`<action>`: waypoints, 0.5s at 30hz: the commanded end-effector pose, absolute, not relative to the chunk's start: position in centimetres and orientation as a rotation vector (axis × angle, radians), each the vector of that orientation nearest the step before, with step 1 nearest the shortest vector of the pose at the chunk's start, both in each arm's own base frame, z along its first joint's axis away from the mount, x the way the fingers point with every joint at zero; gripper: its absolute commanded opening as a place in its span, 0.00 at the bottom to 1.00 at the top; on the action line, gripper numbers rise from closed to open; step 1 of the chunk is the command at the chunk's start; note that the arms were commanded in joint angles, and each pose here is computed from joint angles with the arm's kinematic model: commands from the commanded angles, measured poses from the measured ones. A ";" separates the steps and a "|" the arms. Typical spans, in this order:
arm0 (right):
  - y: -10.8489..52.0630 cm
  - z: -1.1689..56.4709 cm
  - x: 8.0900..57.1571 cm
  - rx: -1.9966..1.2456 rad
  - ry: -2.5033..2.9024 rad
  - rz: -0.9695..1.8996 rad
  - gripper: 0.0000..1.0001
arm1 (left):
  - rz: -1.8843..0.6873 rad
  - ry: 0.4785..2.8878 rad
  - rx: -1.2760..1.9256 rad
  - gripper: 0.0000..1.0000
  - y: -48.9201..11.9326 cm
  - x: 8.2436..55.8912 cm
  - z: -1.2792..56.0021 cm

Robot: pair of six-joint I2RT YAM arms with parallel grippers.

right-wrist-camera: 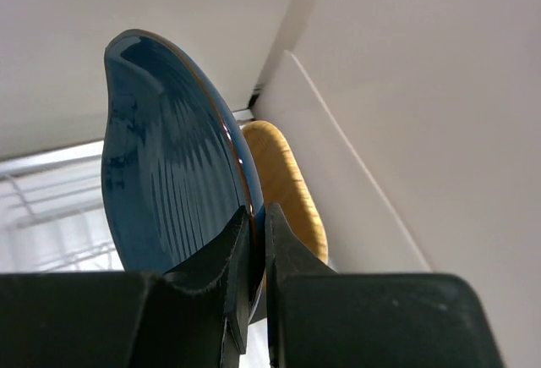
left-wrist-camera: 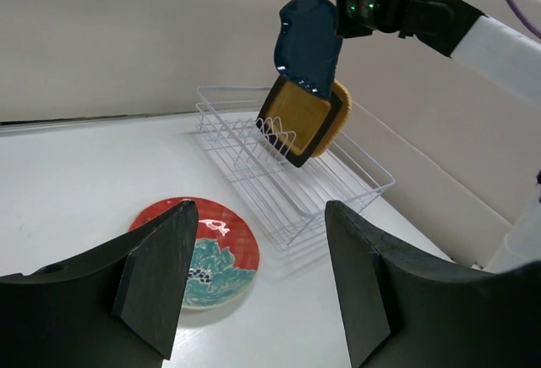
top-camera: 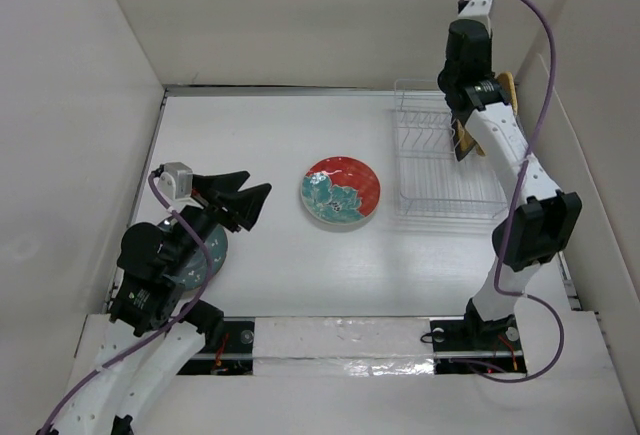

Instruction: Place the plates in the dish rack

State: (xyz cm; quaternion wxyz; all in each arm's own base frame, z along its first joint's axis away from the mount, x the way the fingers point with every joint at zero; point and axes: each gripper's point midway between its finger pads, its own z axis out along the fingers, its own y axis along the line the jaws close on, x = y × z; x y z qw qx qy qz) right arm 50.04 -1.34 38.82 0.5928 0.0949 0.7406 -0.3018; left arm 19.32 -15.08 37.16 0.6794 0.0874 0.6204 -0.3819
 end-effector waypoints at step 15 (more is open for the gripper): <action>-3.3 38.5 53.0 0.150 1.698 -1.035 0.00 | -0.870 1.373 0.234 0.59 -15.7 18.8 37.9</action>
